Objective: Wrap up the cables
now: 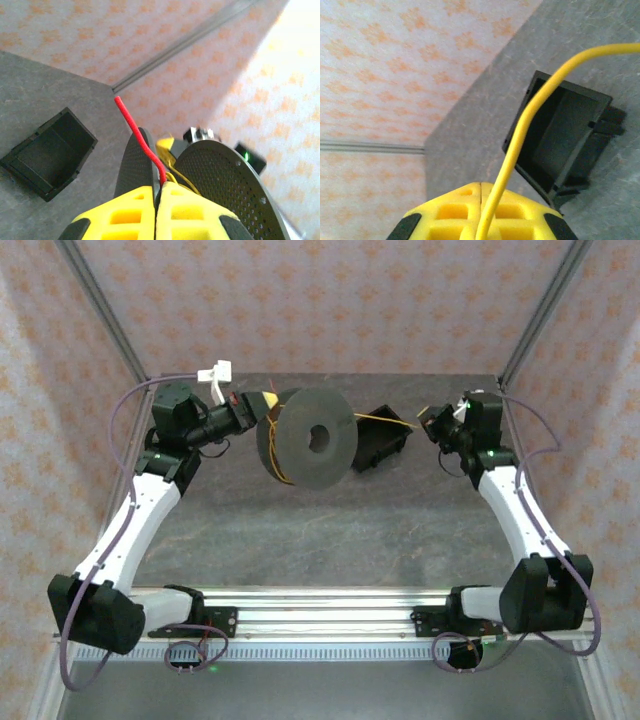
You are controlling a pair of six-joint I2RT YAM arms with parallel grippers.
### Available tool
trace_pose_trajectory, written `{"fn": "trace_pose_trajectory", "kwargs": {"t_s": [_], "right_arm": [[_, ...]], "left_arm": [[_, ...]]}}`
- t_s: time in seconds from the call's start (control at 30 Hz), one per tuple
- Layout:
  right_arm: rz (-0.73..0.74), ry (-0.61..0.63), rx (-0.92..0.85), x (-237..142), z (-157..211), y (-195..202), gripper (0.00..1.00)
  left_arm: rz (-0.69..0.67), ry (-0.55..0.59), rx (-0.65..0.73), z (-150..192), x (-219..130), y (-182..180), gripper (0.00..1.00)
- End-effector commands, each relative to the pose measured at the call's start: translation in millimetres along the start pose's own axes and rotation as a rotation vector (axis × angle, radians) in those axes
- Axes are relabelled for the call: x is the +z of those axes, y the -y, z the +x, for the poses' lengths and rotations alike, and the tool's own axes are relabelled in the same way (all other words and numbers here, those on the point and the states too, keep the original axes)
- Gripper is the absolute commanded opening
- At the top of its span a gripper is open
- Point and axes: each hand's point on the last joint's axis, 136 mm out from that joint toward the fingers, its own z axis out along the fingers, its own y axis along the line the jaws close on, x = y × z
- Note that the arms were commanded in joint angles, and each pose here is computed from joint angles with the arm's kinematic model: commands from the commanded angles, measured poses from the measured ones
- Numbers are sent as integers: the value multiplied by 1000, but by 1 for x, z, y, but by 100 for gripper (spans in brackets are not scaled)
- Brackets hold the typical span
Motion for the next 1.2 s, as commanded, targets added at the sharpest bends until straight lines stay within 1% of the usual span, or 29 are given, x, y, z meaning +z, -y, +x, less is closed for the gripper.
{"fn": "trace_pose_trajectory", "kwargs": {"t_s": [0.0, 0.1, 0.23, 0.43, 0.53, 0.6, 0.7, 0.8, 0.93, 1.0, 1.07, 1.13, 1.17], "right_arm": [[-161, 178, 3, -8, -28, -26, 0], [-193, 147, -54, -4, -4, -38, 0], [-216, 131, -141, 3, 29, -45, 0], [-320, 124, -316, -6, 81, -74, 0], [-378, 139, -383, -15, 95, -91, 0], [-386, 137, -453, -20, 105, -100, 0], [-432, 96, -565, -27, 126, -122, 0], [-465, 47, -716, -35, 162, -147, 0], [-437, -27, -925, -38, 210, -159, 0], [-389, 0, -961, -39, 213, -155, 0], [-348, 48, -950, -40, 203, -150, 0], [-343, 75, -951, -43, 198, -149, 0], [-351, 62, -961, -42, 201, -151, 0]], "left_arm": [[138, 254, -62, -60, -19, 43, 0], [68, 335, -114, -71, -22, 27, 0], [45, 399, -167, -81, -24, 17, 0], [-53, 480, -214, -90, -32, -2, 0], [-103, 510, -220, -92, -36, -10, 0], [-136, 525, -223, -92, -39, -15, 0], [-190, 544, -219, -93, -45, -23, 0], [-237, 563, -212, -92, -50, -30, 0], [-292, 567, -207, -90, -53, -40, 0], [-323, 568, -201, -89, -55, -44, 0], [-358, 571, -198, -87, -57, -49, 0], [-388, 558, -190, -85, -56, -52, 0], [-401, 549, -179, -84, -55, -52, 0]]}}
